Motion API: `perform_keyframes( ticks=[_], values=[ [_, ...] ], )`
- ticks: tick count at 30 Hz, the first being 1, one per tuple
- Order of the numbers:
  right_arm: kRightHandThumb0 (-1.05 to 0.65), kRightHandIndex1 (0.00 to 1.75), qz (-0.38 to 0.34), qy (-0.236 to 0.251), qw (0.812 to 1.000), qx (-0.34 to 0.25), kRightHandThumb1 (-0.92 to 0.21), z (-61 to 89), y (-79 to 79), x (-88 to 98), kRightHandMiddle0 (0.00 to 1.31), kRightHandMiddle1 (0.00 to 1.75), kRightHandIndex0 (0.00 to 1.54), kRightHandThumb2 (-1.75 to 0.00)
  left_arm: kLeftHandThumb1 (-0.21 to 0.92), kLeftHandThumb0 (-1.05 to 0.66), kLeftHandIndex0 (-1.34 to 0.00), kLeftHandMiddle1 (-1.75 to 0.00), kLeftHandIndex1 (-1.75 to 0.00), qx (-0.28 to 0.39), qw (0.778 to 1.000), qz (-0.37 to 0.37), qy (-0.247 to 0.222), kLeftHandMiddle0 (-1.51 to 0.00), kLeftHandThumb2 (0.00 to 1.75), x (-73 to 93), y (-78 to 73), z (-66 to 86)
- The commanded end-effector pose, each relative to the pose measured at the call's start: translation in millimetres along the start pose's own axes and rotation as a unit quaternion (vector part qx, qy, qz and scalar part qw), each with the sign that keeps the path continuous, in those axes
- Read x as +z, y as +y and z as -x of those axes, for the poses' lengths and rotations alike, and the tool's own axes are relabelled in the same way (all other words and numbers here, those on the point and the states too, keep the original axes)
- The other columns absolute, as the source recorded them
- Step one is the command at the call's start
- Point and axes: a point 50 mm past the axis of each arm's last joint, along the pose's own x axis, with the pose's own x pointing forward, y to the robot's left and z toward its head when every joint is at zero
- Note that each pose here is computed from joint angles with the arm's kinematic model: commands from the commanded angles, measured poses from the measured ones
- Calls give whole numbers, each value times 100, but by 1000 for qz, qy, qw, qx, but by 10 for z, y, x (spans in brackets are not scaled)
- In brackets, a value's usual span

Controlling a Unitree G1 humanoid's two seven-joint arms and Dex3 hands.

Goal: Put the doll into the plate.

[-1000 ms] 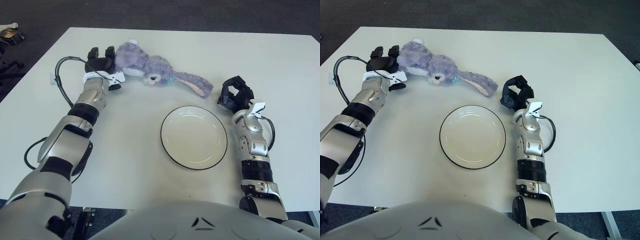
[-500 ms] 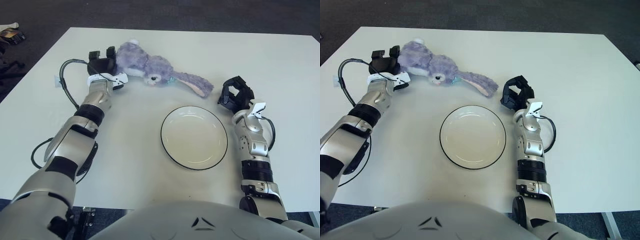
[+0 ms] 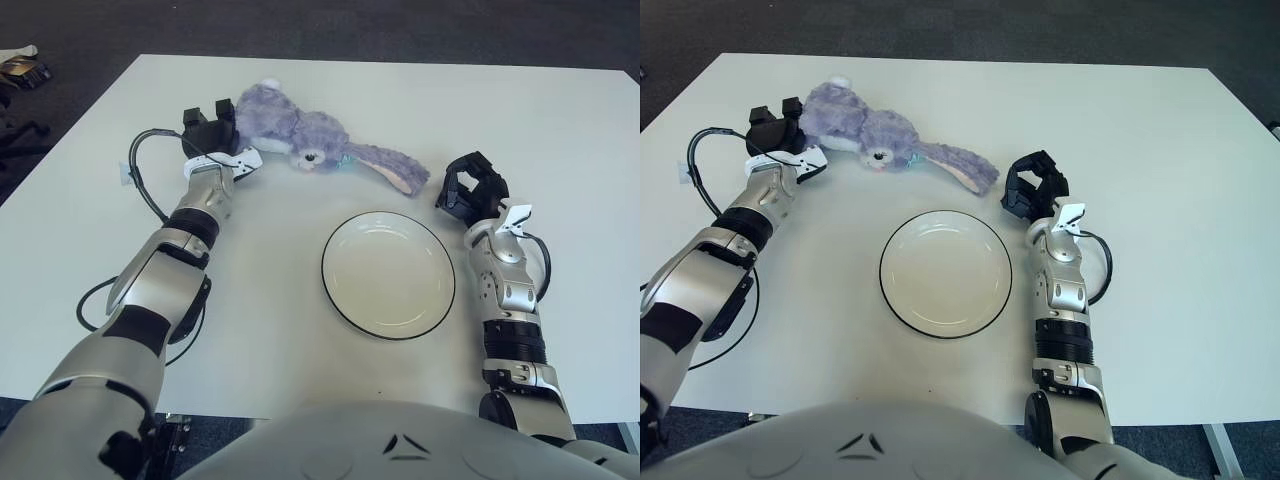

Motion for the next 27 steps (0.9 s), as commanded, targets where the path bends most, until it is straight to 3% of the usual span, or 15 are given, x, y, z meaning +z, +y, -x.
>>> perform_keyframes(
  ticks=[1, 12, 13, 16, 27],
  values=[
    [-45, 175, 3, 71, 997, -20, -43, 112, -115, -293, 53, 175, 97, -118, 38, 40, -14, -174, -174, -3, 1000, 8, -4, -51, 121, 30, -7, -7],
    [-45, 175, 10, 64, 998, -18, -43, 110, -113, -288, 53, 175, 96, -118, 32, 46, -25, -175, -175, -20, 1000, 13, 3, -59, 130, 25, -42, -7],
    [-45, 175, 12, 63, 998, -17, -43, 110, -114, -287, 53, 175, 96, -118, 31, 29, -29, -170, -175, -21, 1000, 13, 4, -64, 131, 25, -45, -6],
    [-45, 175, 26, 53, 998, -11, -43, 108, -104, -272, 53, 175, 96, -118, 25, 10, -38, -166, -175, -26, 999, 19, 9, -71, 137, 22, -56, -5],
    [-44, 175, 100, 8, 995, 27, -44, 52, 29, -70, 52, 175, 98, -116, 9, 0, -55, -162, -175, -24, 996, 88, 10, -83, 154, 65, -85, 12]
  ],
)
